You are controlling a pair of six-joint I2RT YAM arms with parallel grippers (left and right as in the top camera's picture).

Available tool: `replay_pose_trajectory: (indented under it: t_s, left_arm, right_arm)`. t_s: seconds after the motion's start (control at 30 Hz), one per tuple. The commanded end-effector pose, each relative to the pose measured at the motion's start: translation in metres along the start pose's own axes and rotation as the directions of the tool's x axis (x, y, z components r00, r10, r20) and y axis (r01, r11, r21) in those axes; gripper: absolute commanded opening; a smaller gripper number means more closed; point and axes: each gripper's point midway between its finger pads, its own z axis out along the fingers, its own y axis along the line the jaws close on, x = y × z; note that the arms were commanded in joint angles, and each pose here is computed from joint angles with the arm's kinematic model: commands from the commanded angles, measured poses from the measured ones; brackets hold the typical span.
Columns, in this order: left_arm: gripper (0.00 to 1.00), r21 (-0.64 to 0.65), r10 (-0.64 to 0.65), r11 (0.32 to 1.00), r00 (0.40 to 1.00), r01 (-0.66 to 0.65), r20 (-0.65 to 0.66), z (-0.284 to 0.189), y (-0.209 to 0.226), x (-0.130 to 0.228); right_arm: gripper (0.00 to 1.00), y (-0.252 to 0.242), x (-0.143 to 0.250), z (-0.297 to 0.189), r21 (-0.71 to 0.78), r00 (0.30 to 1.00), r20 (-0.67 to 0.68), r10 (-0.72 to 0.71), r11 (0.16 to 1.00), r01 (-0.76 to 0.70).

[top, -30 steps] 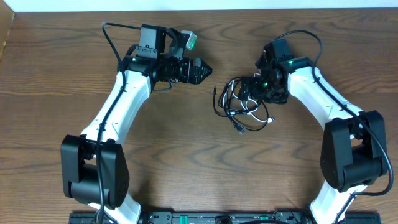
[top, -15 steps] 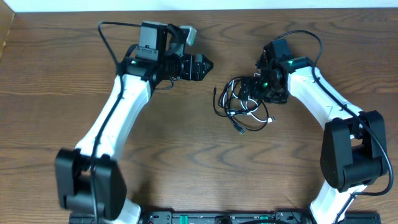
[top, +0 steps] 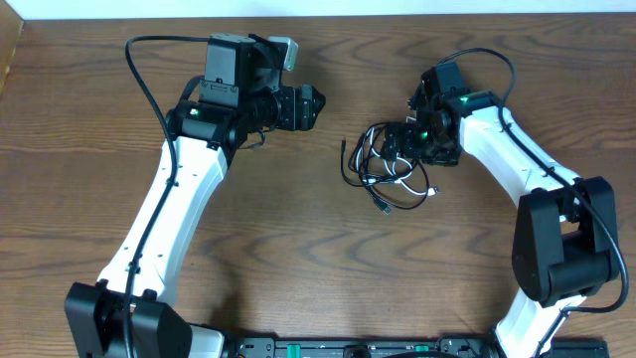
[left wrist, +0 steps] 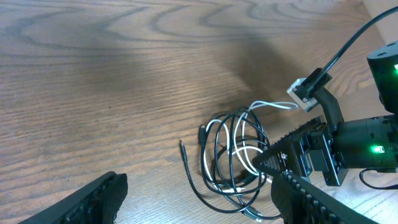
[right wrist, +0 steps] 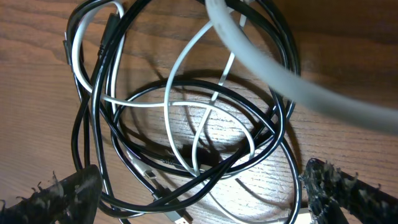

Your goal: Untangle cables

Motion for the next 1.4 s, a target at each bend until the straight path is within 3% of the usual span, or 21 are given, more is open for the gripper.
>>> replay_pose_trajectory:
  t_s: [0.0, 0.1, 0.47, 0.6, 0.73, 0.87, 1.0, 1.1, 1.37]
  left_arm:
    - [0.8, 0.0, -0.022, 1.0, 1.0, 0.022, 0.013, -0.003, -0.002, -0.006]
    - [0.79, 0.003, -0.098, 0.995, 0.995, 0.098, 0.014, -0.005, -0.003, -0.006]
    - [0.77, 0.051, -0.161, 0.986, 0.983, 0.157, 0.088, -0.041, -0.023, -0.02]
    - [0.77, 0.036, -0.175, 0.984, 0.984, 0.174, 0.031, -0.046, -0.024, -0.004]
    - [0.77, 0.008, -0.134, 0.991, 0.99, 0.134, -0.053, -0.045, -0.021, 0.019]
    - [0.77, 0.011, -0.131, 0.991, 0.989, 0.132, -0.067, -0.042, -0.023, 0.021]
    - [0.77, 0.023, -0.107, 0.994, 0.986, 0.111, -0.128, -0.021, -0.03, 0.033]
    - [0.77, 0.048, -0.065, 0.996, 0.979, 0.076, -0.192, 0.008, -0.041, 0.047]
    - [0.72, 0.083, 0.009, 0.996, 0.954, 0.017, -0.3, 0.079, -0.049, 0.079]
  right_arm:
    - [0.99, 0.0, -0.005, -0.003, 0.002, 1.0, 0.013, 0.002, 1.0, -0.002]
    - [0.99, 0.0, -0.005, -0.003, 0.002, 1.0, 0.013, 0.002, 1.0, -0.002]
    - [0.99, 0.001, -0.005, -0.003, 0.0, 1.0, 0.015, 0.002, 1.0, -0.002]
    - [0.99, 0.024, -0.014, -0.004, -0.121, 0.999, 0.043, -0.031, 0.992, 0.036]
    - [0.79, 0.043, -0.014, -0.022, -0.247, 0.995, 0.057, -0.087, 0.964, 0.099]
    - [0.73, 0.042, -0.037, -0.084, -0.321, 0.988, 0.155, -0.009, 0.945, 0.059]
    - [0.72, 0.02, -0.055, -0.155, -0.314, 0.947, 0.317, 0.046, 0.948, 0.059]
    - [0.72, 0.001, -0.055, -0.18, -0.274, 0.924, 0.374, 0.079, 0.961, 0.029]
    - [0.73, -0.013, -0.045, -0.175, -0.218, 0.937, 0.339, 0.078, 0.976, -0.003]
